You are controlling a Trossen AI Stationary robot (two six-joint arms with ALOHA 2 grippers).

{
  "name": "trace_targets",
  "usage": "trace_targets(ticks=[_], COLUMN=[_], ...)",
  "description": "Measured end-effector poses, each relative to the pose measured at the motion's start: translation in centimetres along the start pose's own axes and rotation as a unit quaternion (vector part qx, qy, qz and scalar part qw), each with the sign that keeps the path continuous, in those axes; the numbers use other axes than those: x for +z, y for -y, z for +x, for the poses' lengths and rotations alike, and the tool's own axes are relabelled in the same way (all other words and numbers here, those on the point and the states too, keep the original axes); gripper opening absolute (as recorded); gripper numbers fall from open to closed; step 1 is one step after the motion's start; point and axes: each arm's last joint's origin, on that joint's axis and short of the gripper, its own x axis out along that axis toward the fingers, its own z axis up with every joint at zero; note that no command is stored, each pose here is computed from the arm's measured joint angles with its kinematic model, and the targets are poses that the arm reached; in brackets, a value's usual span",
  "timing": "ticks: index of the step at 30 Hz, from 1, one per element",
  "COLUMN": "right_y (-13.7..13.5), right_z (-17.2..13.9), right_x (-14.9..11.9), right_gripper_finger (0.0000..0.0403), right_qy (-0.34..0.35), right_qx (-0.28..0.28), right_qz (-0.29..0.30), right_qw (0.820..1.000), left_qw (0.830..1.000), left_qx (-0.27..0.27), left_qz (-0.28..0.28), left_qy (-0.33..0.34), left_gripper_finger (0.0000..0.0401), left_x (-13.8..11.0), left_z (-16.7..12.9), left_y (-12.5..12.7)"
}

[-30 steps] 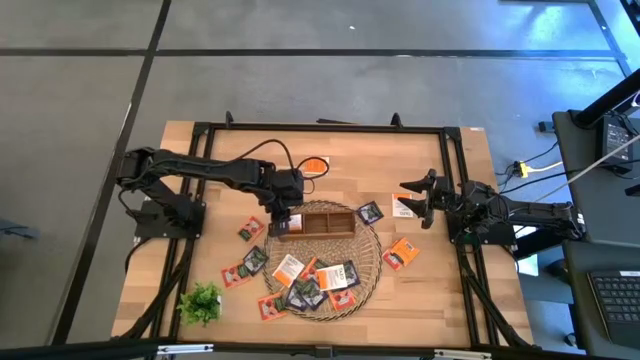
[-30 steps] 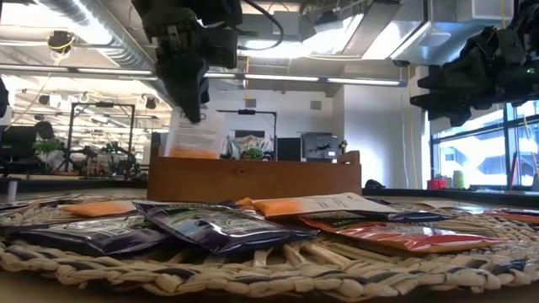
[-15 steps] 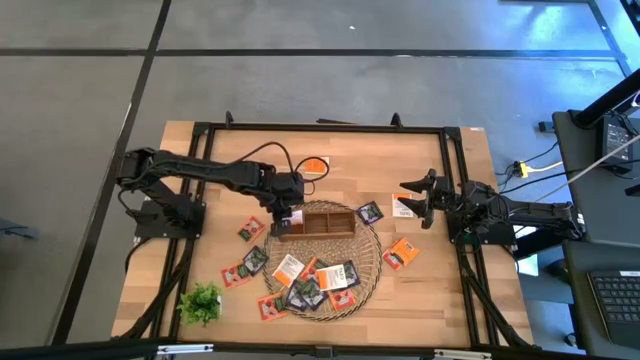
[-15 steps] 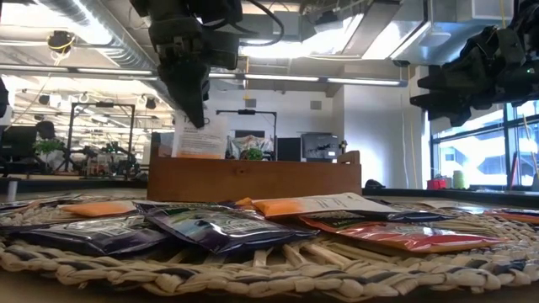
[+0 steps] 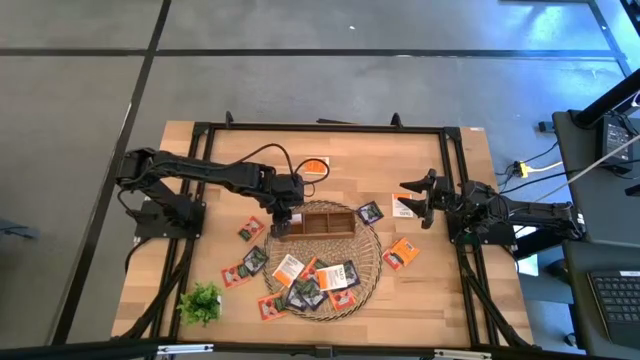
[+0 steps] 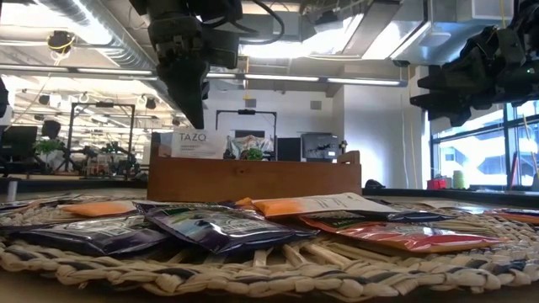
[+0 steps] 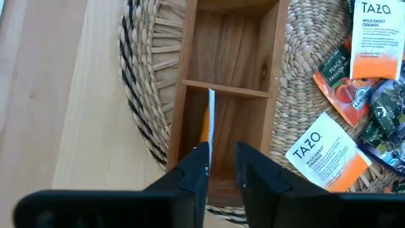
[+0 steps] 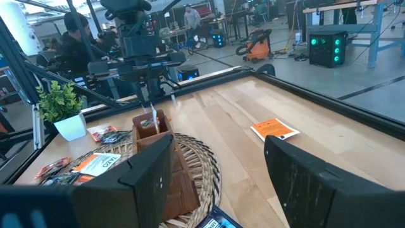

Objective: Pick & Place Tea
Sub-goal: Put the white tea bag into the left slot of the wooden organizer

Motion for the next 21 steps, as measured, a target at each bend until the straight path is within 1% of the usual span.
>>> trace_targets(ticks=[3, 6, 10, 12, 13, 17, 19, 21], right_y=[0.0, 0.0, 0.0, 0.0, 0.0, 0.0, 0.0, 0.0], right_z=[0.0, 0.0, 0.0, 0.0, 0.0, 0.0, 0.0, 0.0], right_x=[0.0, 0.0, 0.0, 0.0, 0.0, 0.0, 0.0, 0.0], right_gripper_finger=[0.0246, 0.0246, 0.0246, 0.0246, 0.0246, 0.0246, 0.0246, 0.0246], right_qy=[0.0, 0.0, 0.0, 0.0, 0.0, 0.0, 0.0, 0.0], right_qx=[0.0, 0.0, 0.0, 0.0, 0.0, 0.0, 0.0, 0.0], right_qz=[0.0, 0.0, 0.0, 0.0, 0.0, 0.0, 0.002, 0.003], right_qw=[1.0, 1.0, 1.0, 1.0, 1.0, 1.0, 1.0, 1.0], left_qw=[1.0, 0.999, 0.999, 0.998, 0.998, 0.995, 0.99, 0.981], left_qx=[0.016, 0.037, 0.052, 0.057, 0.059, 0.066, 0.058, 0.044], left_qz=[0.016, 0.015, 0.008, 0.005, 0.003, 0.004, 0.018, 0.04], left_qy=[0.003, 0.005, -0.001, -0.009, -0.002, 0.071, 0.129, 0.184], left_gripper_finger=[0.0095, 0.0106, 0.0113, 0.0113, 0.0113, 0.0111, 0.011, 0.0109], left_x=[0.0, 0.0, 0.0, -0.1, 0.0, 0.5, 0.6, 0.2], left_z=[0.0, 0.0, -0.2, -0.8, -1.3, -3.4, -4.2, -4.3], left_y=[-0.1, -0.5, -1.1, -1.4, -1.5, -1.4, -1.0, -0.6])
